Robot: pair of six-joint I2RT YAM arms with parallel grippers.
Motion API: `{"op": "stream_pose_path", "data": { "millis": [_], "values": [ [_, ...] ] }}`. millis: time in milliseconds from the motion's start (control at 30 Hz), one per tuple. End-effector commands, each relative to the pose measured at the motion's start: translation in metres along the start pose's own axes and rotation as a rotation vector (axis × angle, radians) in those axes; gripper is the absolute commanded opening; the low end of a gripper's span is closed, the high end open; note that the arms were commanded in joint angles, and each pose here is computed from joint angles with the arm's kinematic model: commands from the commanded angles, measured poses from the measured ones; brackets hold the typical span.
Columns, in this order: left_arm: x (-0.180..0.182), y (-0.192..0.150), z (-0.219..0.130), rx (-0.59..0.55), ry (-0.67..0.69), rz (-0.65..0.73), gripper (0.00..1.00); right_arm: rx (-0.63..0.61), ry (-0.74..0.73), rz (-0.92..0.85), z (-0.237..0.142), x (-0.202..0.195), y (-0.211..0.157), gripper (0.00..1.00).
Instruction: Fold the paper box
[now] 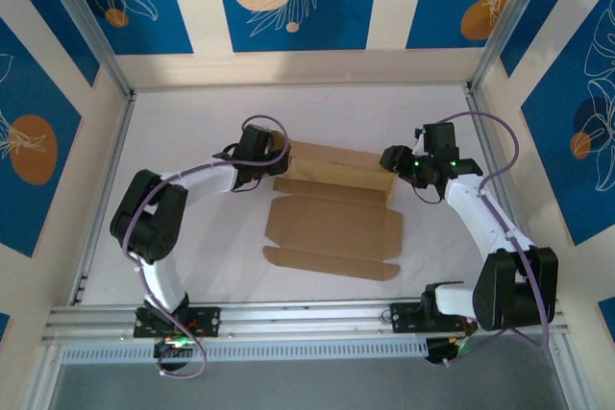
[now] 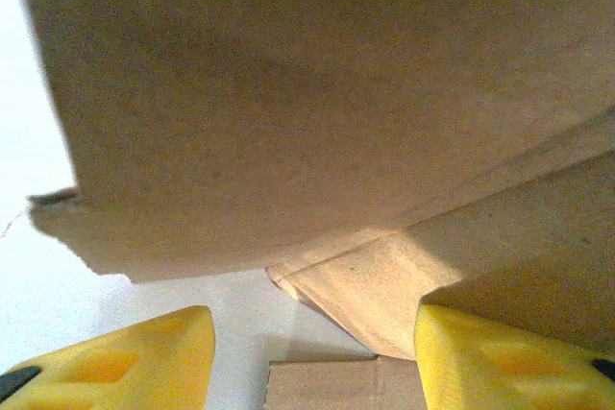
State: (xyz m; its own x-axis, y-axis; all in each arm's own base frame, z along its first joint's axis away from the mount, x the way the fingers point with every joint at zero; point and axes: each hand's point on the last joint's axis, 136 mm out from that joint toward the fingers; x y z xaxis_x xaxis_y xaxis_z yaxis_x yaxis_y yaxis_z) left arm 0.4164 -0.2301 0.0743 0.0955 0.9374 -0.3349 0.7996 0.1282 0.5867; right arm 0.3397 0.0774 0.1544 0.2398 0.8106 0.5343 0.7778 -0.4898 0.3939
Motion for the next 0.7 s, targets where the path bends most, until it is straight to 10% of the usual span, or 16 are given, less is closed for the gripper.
{"op": "stream_pose_path", "data": {
  "millis": [0,667],
  "values": [
    [-0.003,-0.05,0.017,0.147,-0.006,-0.01,0.58,0.114,-0.079,-0.003,0.006,-0.017,-0.029,0.63],
    [0.004,0.0,-0.044,-0.165,-0.027,-0.083,0.61,0.088,-0.117,0.009,0.003,-0.024,-0.027,0.63]
  ]
}}
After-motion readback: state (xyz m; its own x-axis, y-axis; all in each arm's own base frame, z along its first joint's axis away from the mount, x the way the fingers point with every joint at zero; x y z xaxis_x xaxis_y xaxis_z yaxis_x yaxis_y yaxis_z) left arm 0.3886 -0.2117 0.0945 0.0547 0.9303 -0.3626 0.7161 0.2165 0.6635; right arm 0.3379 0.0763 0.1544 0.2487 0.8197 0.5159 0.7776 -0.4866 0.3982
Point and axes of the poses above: each hand's point on the last joint's axis, 136 mm out from that joint toward the fingers, its own z axis out along the fingers, its own x axis along the line the jaws close on, y = z × x, and after that the axes turned 3 degrees about z, right-handed
